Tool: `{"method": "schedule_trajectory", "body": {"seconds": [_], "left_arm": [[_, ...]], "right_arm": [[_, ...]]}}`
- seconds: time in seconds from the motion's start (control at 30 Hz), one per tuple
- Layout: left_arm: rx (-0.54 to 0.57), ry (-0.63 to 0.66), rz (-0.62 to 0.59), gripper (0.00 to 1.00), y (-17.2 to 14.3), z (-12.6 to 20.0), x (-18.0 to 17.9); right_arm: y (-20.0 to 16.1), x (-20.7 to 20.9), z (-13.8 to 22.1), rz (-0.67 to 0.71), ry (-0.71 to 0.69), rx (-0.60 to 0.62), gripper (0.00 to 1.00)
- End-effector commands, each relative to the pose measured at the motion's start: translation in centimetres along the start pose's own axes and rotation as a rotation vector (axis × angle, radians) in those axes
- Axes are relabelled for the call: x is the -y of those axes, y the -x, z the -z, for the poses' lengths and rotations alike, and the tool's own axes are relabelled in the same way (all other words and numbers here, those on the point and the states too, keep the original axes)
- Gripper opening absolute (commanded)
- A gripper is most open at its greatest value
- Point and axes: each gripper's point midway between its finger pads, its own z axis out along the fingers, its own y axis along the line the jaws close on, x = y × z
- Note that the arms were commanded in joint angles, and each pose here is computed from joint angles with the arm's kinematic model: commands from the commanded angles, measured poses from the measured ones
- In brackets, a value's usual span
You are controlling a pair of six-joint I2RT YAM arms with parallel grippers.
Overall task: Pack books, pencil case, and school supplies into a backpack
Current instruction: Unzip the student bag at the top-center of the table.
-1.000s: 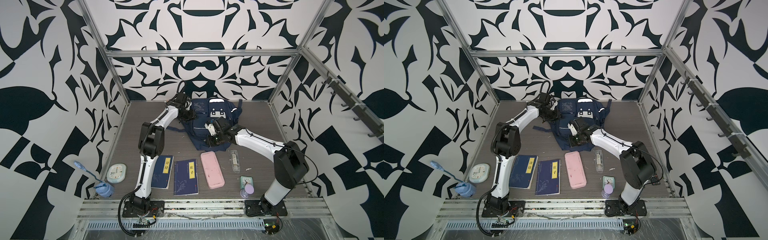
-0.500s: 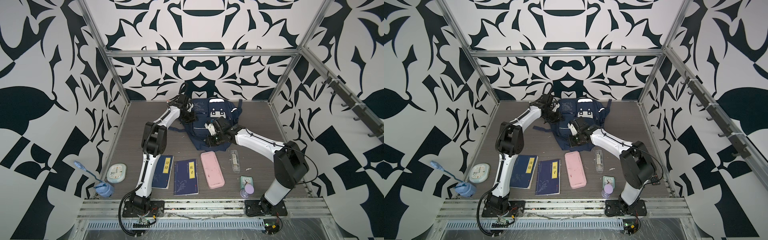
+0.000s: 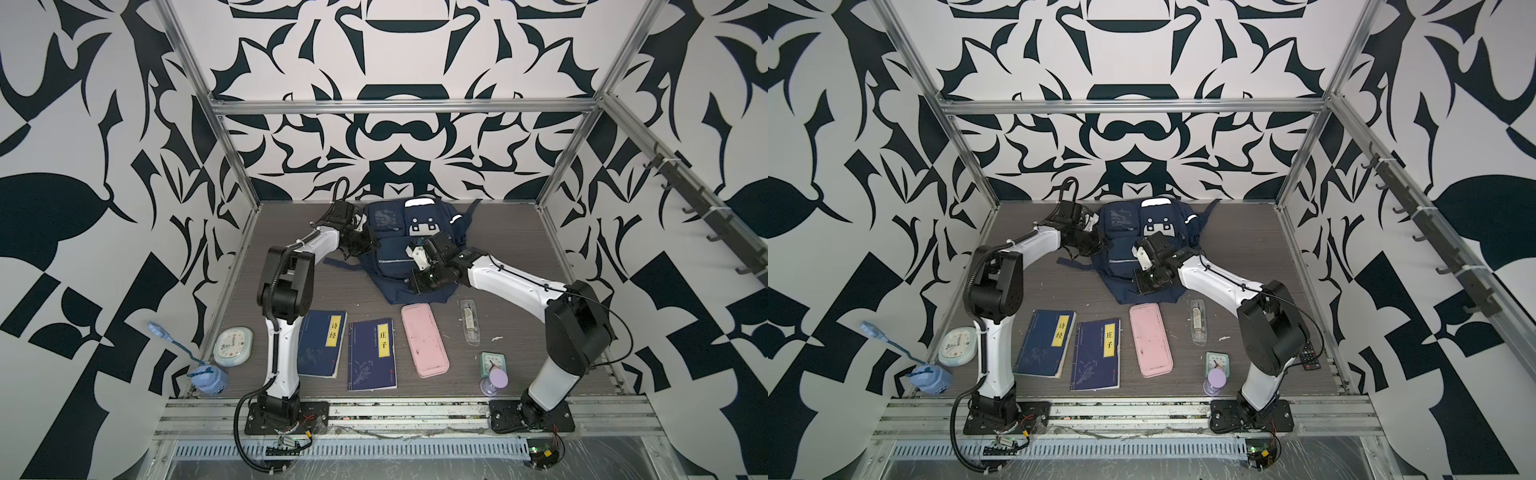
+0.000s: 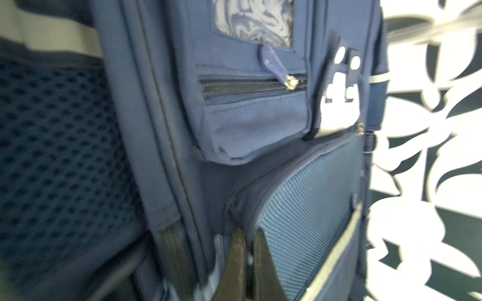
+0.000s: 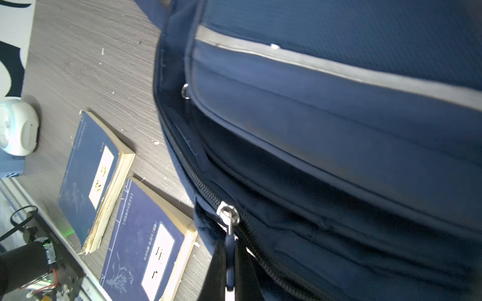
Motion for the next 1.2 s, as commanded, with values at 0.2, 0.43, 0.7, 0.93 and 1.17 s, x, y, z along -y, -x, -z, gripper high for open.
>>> {"method": "schedule_trajectory", "body": {"seconds": [0.2,0.43,0.7,0.93,1.17], "left_arm": [[0.347,-0.132,0.222,0.0,4.0,6.4,-0.7],[0.39,-0.23,0.268,0.0,4.5,6.6,1.9],[0.423,-0.27,0.3,0.0,5.0,6.9,2.8],[0.434,-0.28,0.304,0.0,5.2,7.1,3.1],[0.441,-0.279,0.312,0.0,5.2,7.1,3.0]], "right_arm": [[2.1,-2.1,0.0,0.084,0.03,0.024,0.0],[1.4,-4.7,-1.9,0.14,0.056,-0.028,0.0],[2.1,-8.4,-5.0,0.169,0.098,-0.066,0.0],[3.9,-10.2,-7.6,0.106,0.175,-0.058,0.0],[5.7,-11.3,-8.7,0.061,0.209,-0.027,0.0]]}}
